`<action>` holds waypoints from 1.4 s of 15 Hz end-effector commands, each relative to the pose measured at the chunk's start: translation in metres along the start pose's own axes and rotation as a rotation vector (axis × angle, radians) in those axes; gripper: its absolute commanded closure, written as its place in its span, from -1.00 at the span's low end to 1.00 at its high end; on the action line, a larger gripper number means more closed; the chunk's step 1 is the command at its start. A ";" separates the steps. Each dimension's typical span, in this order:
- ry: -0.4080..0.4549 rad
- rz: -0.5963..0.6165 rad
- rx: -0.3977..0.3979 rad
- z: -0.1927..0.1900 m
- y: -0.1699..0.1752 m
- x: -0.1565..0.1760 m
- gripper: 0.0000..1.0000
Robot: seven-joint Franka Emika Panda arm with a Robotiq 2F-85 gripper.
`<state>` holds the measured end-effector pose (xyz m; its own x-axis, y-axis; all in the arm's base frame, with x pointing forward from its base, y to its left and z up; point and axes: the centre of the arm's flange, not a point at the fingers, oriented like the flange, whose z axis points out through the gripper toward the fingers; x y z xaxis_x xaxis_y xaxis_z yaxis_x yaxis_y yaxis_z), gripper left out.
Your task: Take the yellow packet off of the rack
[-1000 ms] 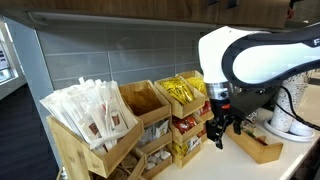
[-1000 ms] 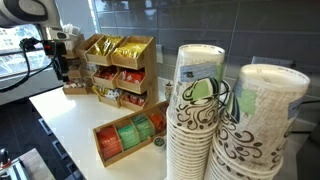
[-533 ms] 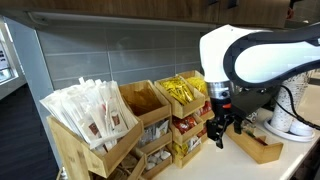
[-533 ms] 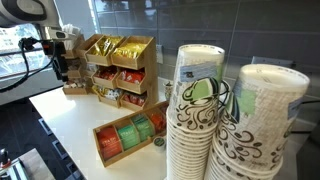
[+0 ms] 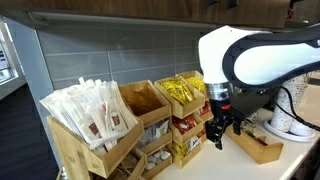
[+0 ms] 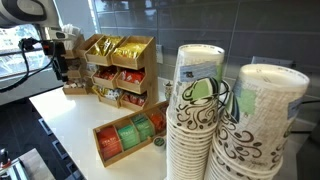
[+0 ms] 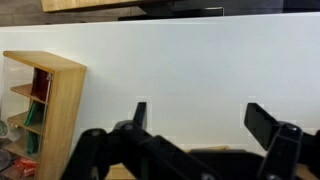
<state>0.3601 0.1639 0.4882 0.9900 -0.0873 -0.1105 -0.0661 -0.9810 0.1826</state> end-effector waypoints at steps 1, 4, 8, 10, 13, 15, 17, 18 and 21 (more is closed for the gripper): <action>0.009 0.050 0.019 0.017 -0.029 0.000 -1.00; 0.010 0.108 0.041 0.025 -0.056 0.002 -1.00; 0.053 0.215 0.059 0.040 -0.085 0.007 -1.00; 0.081 0.283 0.072 0.047 -0.096 0.013 -1.00; 0.093 0.287 0.086 0.041 -0.094 0.014 -1.00; 0.088 0.290 0.087 0.045 -0.096 0.016 -1.00; 0.091 0.293 0.091 0.043 -0.095 0.017 -1.00; 0.091 0.294 0.092 0.043 -0.094 0.017 -1.00; 0.131 0.318 0.144 0.050 -0.097 0.024 -1.00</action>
<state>0.3787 0.2478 0.4277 0.9335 -0.3577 0.0257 -0.3584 -0.9283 0.0986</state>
